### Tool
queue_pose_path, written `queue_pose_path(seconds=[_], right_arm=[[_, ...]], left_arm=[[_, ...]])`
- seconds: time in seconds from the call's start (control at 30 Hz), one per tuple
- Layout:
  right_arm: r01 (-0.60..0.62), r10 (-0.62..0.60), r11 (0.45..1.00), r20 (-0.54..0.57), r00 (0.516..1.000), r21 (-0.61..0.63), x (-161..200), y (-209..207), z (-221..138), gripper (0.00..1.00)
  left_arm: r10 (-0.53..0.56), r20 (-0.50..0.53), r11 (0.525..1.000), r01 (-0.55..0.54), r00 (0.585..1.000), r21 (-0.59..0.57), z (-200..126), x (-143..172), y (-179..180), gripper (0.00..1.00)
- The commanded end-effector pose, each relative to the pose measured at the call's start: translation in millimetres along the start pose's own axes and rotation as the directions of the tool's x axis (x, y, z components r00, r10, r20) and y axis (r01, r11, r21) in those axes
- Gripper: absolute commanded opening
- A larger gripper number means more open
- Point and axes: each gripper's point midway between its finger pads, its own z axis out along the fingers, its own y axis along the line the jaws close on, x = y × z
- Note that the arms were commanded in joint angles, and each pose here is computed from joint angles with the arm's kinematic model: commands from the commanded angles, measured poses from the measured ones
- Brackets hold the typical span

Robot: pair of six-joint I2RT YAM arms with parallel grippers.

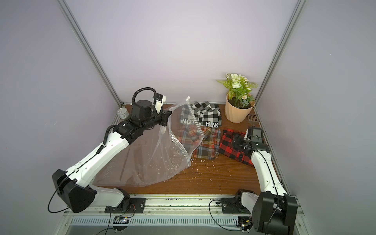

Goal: Take the shirt out of the vacuum bag
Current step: Place the shirt at the center of the board.

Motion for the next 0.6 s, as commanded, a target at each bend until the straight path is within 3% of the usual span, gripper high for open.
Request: queue_pose_path(seconds=[0.0,0.27,0.57], right_arm=[[-0.047,0.042,0.995,0.062,0.997,0.084,-11.1,-9.2,9.8,0.84],[0.045,-0.056,0.982,0.056,0.997,0.182,-22.7,9.5,37.3,0.84],[0.197,-0.187,0.943,-0.065,0.98,0.268,-4.3,26.4,76.3,0.82]], left_arm=[[0.01,0.076,1.0,-0.012,0.997,0.027,-22.2,-28.5,-8.3,0.01],[0.012,0.083,1.0,-0.014,0.997,0.025,-29.6,-30.4,-8.7,0.01],[0.023,0.103,0.999,-0.025,0.994,0.024,-37.0,-38.4,-10.1,0.01]])
